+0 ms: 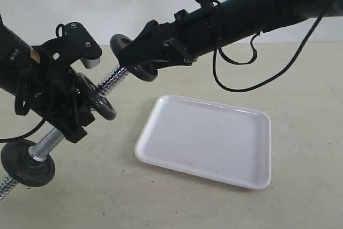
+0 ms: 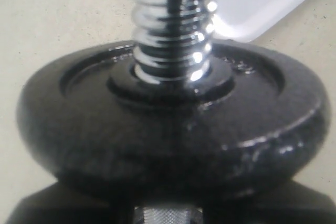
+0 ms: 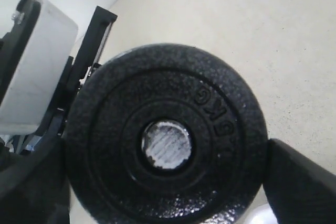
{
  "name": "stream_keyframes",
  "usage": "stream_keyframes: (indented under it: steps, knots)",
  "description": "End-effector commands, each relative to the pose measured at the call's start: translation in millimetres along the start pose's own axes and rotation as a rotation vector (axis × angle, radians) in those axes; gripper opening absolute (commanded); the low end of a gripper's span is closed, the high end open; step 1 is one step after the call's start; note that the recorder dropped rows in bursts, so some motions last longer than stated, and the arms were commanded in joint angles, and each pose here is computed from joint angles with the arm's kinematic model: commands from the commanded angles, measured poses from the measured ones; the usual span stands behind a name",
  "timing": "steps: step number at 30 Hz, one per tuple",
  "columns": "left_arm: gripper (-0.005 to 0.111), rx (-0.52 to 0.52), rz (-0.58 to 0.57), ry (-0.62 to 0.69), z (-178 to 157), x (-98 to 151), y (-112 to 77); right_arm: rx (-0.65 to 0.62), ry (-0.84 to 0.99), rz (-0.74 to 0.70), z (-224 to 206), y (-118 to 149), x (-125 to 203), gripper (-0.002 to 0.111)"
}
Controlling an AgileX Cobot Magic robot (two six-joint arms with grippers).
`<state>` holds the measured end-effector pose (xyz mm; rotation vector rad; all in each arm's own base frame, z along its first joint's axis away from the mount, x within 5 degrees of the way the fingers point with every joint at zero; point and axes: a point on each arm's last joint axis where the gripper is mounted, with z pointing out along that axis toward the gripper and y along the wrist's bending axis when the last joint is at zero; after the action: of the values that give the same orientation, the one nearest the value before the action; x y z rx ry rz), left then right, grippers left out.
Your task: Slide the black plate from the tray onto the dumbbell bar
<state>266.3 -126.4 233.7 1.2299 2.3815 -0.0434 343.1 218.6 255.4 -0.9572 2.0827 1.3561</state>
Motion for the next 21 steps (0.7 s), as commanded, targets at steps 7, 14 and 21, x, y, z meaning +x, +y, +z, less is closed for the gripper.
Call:
stream_keyframes:
  steps: [7, 14, 21]
  knots:
    - [0.004, -0.305, -0.02, -0.476, -37.9, -43.6, 29.2, -0.195, -0.039, -0.042, -1.7, 28.8, -7.3, 0.0]
    - [0.004, -0.303, -0.028, -0.477, -37.9, -43.6, 29.2, -0.208, -0.012, -0.061, 6.1, 35.3, -4.9, 0.0]
    - [0.004, -0.3, -0.049, -0.485, -38.5, -44.3, 29.5, -0.189, -0.001, -0.077, 12.9, 37.8, -3.8, 0.0]
